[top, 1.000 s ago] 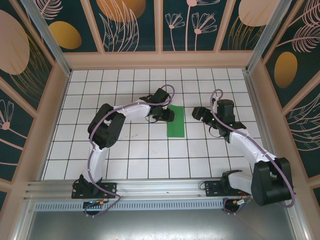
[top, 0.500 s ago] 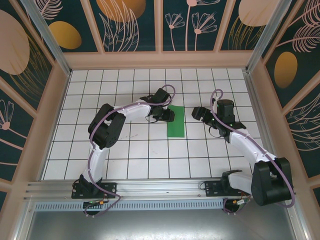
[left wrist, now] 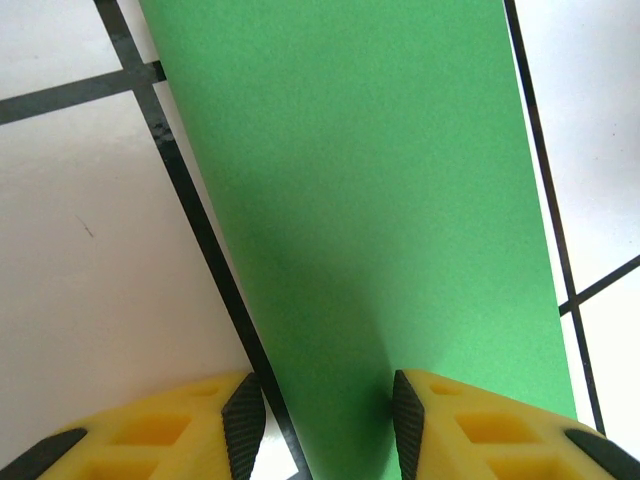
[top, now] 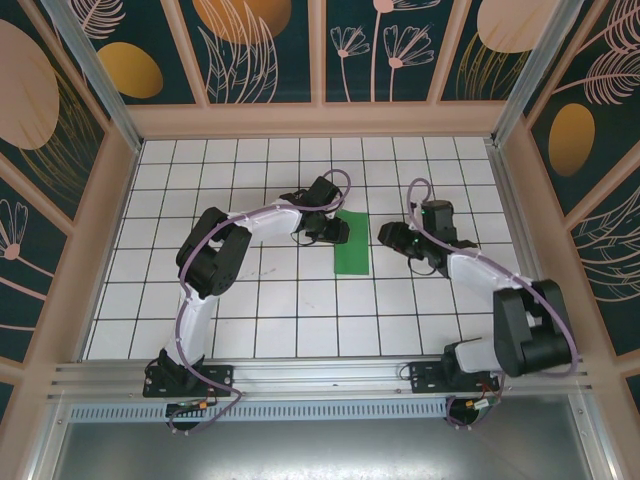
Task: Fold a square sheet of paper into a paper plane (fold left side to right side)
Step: Hold the square sheet of paper at the center of the table, then first fold the square sheet of paper in half at the center of the table, then hold the square sheet of paper at the center of the table, then first fold the square sheet of paper in half at the center of the table.
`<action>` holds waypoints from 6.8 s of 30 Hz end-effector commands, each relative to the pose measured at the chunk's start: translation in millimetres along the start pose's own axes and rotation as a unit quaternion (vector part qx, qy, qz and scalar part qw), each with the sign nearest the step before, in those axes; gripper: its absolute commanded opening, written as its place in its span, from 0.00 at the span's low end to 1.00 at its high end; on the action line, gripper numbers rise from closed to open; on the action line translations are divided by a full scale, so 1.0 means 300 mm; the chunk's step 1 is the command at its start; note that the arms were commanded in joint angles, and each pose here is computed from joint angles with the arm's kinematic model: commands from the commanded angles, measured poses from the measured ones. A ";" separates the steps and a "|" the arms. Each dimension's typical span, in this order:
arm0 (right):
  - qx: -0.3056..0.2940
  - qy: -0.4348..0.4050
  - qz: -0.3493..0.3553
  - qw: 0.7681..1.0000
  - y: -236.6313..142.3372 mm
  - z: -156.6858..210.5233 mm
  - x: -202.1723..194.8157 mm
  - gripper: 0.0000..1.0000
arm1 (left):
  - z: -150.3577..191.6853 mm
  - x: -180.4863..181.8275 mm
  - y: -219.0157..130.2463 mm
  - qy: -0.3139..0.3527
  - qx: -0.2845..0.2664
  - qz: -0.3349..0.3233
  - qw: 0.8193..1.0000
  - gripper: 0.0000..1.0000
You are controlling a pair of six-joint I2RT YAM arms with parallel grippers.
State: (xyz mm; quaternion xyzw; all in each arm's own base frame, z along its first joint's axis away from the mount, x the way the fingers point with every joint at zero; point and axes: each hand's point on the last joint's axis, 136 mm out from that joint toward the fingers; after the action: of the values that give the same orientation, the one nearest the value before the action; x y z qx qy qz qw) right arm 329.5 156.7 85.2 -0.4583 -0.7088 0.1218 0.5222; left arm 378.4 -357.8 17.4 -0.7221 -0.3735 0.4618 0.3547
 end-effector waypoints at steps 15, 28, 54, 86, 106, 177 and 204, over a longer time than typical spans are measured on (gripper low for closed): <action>0.075 -0.038 0.030 0.996 0.232 0.041 0.024 0.00 | 0.082 0.080 0.121 0.003 0.031 -0.035 0.999 0.44; 0.123 -0.023 0.091 0.988 0.262 0.158 -0.103 0.00 | 0.077 0.077 0.118 0.002 0.028 -0.034 0.999 0.44; 0.145 -0.025 0.113 0.983 0.259 0.240 -0.145 0.00 | -0.051 -0.173 -0.099 0.013 -0.049 0.132 0.990 0.28; 0.163 -0.038 0.136 0.977 0.239 0.263 -0.175 0.00 | 0.083 0.128 -0.050 -0.035 -0.024 0.031 0.999 0.26; 0.163 -0.038 0.125 0.978 0.243 0.260 -0.153 0.00 | 0.040 -0.129 -0.059 0.025 -0.047 0.144 0.988 0.27; 0.172 -0.021 0.053 0.983 0.384 0.109 -0.047 0.00 | 0.500 -0.096 -0.116 0.107 0.057 0.152 0.981 0.19; 0.171 -0.029 0.058 0.983 0.378 0.109 -0.040 0.00 | 0.346 -0.099 -0.040 0.086 0.025 0.133 0.987 0.17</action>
State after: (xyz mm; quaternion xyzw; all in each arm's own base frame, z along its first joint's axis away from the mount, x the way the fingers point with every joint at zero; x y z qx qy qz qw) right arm 371.0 240.6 17.2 -0.3580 -0.7065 0.2397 0.5615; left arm 279.2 -366.1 21.3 -0.8042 -0.2307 0.4479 0.3154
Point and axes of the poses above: each hand's point on the last joint's axis, 136 mm out from that joint toward the fingers, its own y axis out along the fingers, its own x axis along the line the jaws close on, z = x × y, and after that the axes turned 1 degree about -y, right-handed
